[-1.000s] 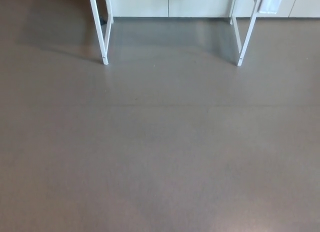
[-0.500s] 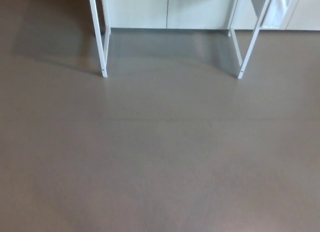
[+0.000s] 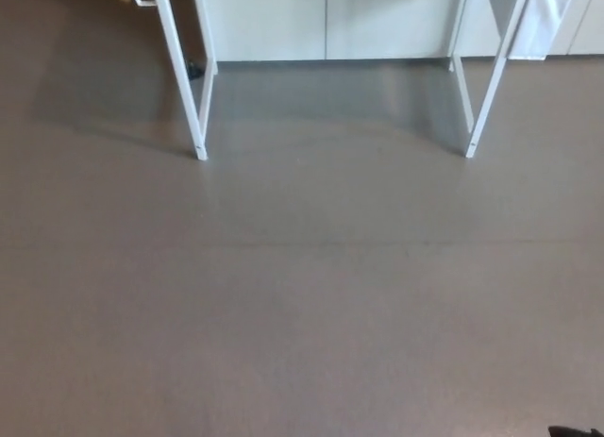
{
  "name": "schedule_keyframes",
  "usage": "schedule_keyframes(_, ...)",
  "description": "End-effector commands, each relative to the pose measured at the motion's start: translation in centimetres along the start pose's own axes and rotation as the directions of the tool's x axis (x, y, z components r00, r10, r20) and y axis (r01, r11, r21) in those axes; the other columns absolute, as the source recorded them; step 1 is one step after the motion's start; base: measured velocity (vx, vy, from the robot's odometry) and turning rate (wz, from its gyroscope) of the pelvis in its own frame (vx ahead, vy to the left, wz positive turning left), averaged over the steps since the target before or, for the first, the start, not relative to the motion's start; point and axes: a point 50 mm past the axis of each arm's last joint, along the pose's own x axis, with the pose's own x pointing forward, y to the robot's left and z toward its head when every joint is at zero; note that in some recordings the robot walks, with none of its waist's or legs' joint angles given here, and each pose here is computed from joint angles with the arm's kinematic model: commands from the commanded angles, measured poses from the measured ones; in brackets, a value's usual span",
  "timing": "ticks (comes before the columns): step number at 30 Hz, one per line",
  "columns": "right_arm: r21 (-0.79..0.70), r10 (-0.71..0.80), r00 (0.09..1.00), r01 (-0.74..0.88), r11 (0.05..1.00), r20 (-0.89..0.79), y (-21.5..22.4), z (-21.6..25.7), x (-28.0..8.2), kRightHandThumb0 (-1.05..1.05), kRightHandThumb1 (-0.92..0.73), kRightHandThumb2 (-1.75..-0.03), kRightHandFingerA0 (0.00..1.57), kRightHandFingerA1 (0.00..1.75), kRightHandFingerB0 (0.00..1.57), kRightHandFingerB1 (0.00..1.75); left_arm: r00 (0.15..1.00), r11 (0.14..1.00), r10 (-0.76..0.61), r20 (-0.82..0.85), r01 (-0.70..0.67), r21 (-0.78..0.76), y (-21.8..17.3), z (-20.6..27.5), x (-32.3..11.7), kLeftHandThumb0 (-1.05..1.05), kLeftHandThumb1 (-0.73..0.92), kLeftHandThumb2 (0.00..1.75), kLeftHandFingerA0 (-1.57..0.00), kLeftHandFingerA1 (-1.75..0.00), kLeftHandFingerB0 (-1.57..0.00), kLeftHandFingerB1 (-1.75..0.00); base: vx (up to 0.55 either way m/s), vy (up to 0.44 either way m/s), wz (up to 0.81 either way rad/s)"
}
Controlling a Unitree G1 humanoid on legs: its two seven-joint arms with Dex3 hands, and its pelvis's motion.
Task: The robot walk towards a table in front and then clicks the light switch button using the right hand's index finger
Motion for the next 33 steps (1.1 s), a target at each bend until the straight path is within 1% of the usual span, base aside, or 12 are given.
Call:
schedule_keyframes(1, 0.024, -0.014, 1.0, 0.014, 1.0, -0.004, -0.1, 0.7, 0.7, -0.33, -0.67, -0.59, 0.26, 0.54, 0.17, 0.42, 0.999, 0.999, 0.034, 0.017, -0.035, 0.018, 1.4, 1.5, 0.9, -0.22, 0.57, 0.57, -0.52, -0.45, -0.43, -0.4, 0.21, 0.181, -0.07)
schedule_keyframes(8, 0.029, -0.04, 0.999, 0.039, 0.999, 0.024, -0.7, 2.1, 1.9, -0.32, -0.67, -0.59, 0.28, 0.55, 0.17, 0.43, 0.999, 1.0, 0.018, 0.049, -0.019, 0.02, 1.7, 3.6, 2.0, -0.2, 0.58, 0.57, -0.52, -0.45, -0.42, -0.4, 0.25, 0.218, -0.01)
schedule_keyframes(15, 0.027, -0.034, 0.999, 0.033, 0.999, 0.035, -0.5, 2.5, 2.0, -0.33, -0.68, -0.59, 0.27, 0.55, 0.16, 0.43, 0.998, 0.999, 0.021, 0.065, -0.023, 0.028, 2.0, 3.8, 2.0, -0.22, 0.56, 0.56, -0.55, -0.46, -0.44, -0.41, 0.24, -0.006, 0.09)
schedule_keyframes(18, 0.046, -0.024, 1.0, 0.024, 0.999, 0.013, -0.6, 2.0, 1.8, -0.35, -0.68, -0.59, 0.26, 0.54, 0.16, 0.42, 0.999, 1.0, 0.008, 0.041, -0.009, 0.014, 2.3, 3.1, 1.6, -0.23, 0.57, 0.57, -0.53, -0.45, -0.42, -0.4, 0.26, -0.148, 0.13)
schedule_keyframes(20, 0.101, -0.026, 0.999, 0.03, 0.994, -0.039, -1.9, 1.2, 1.7, -0.35, -0.71, -0.6, 0.24, 0.53, 0.14, 0.39, 0.999, 1.0, 0.016, -0.034, -0.016, -0.018, 3.0, 2.6, 1.7, -0.23, 0.59, 0.57, -0.51, -0.45, -0.38, -0.39, 0.38, -0.234, 0.37)
schedule_keyframes(21, 0.11, -0.021, 0.998, 0.027, 0.994, -0.053, -2.1, 1.0, 1.7, -0.41, -0.66, -0.75, 0.23, 0.55, 0.09, 0.42, 0.999, 0.999, 0.023, -0.044, -0.025, -0.024, 3.2, 2.5, 1.7, -0.23, 0.61, 0.58, -0.51, -0.46, -0.4, -0.4, 0.36, -0.21, 0.27)
schedule_keyframes(25, 0.095, -0.015, 0.992, 0.028, 0.995, -0.126, -3.5, 0.3, 2.5, -0.44, -0.65, -0.75, 0.22, 0.54, 0.09, 0.42, 0.992, 0.995, 0.083, -0.091, -0.088, -0.048, 4.3, 2.7, 2.6, -0.24, 0.63, 0.58, -0.44, -0.44, -0.36, -0.39, 0.28, -0.147, -0.03)
schedule_keyframes(27, 0.099, -0.014, 0.989, 0.029, 0.995, -0.148, -3.5, -0.2, 2.5, -0.44, -0.64, -0.75, 0.23, 0.54, 0.08, 0.41, 0.989, 0.99, 0.082, -0.123, -0.095, -0.106, 4.5, 2.5, 2.7, -0.23, 0.65, 0.58, -0.38, -0.43, -0.33, -0.38, 0.21, -0.016, -0.08)
schedule_keyframes(28, 0.087, -0.013, 0.987, 0.027, 0.996, -0.159, -3.6, -0.4, 2.5, -0.43, -0.64, -0.75, 0.25, 0.56, 0.09, 0.42, 0.986, 0.987, 0.082, -0.143, -0.1, -0.124, 4.3, 2.3, 2.8, -0.21, 0.47, 0.89, -0.22, -0.53, -0.18, -0.5, 0.22, 0.036, -0.12)
schedule_keyframes(30, 0.074, -0.013, 0.986, 0.026, 0.997, -0.167, -3.7, -0.4, 2.5, -0.43, -0.65, -0.75, 0.24, 0.55, 0.1, 0.42, 0.984, 0.986, 0.083, -0.157, -0.104, -0.127, 4.3, 2.2, 3.0, -0.21, 0.48, 0.89, -0.22, -0.52, -0.18, -0.49, 0.22, 0.1, -0.15)
schedule_keyframes(31, 0.073, -0.016, 0.985, 0.029, 0.997, -0.171, -3.8, -0.4, 2.6, -0.41, -0.66, -0.74, 0.22, 0.52, 0.1, 0.41, 0.984, 0.985, 0.081, -0.161, -0.103, -0.137, 4.3, 2.3, 3.1, -0.28, 0.66, 0.64, -0.3, -0.42, -0.25, -0.38, 0.22, 0.127, -0.06)
schedule_keyframes(33, 0.072, -0.019, 0.984, 0.032, 0.997, -0.176, -3.8, -0.3, 2.6, -0.41, -0.66, -0.74, 0.21, 0.52, 0.1, 0.41, 0.983, 0.985, 0.083, -0.166, -0.106, -0.134, 4.2, 2.3, 3.3, -0.28, 0.66, 0.64, -0.31, -0.43, -0.25, -0.38, 0.42, 0.12, -0.23)
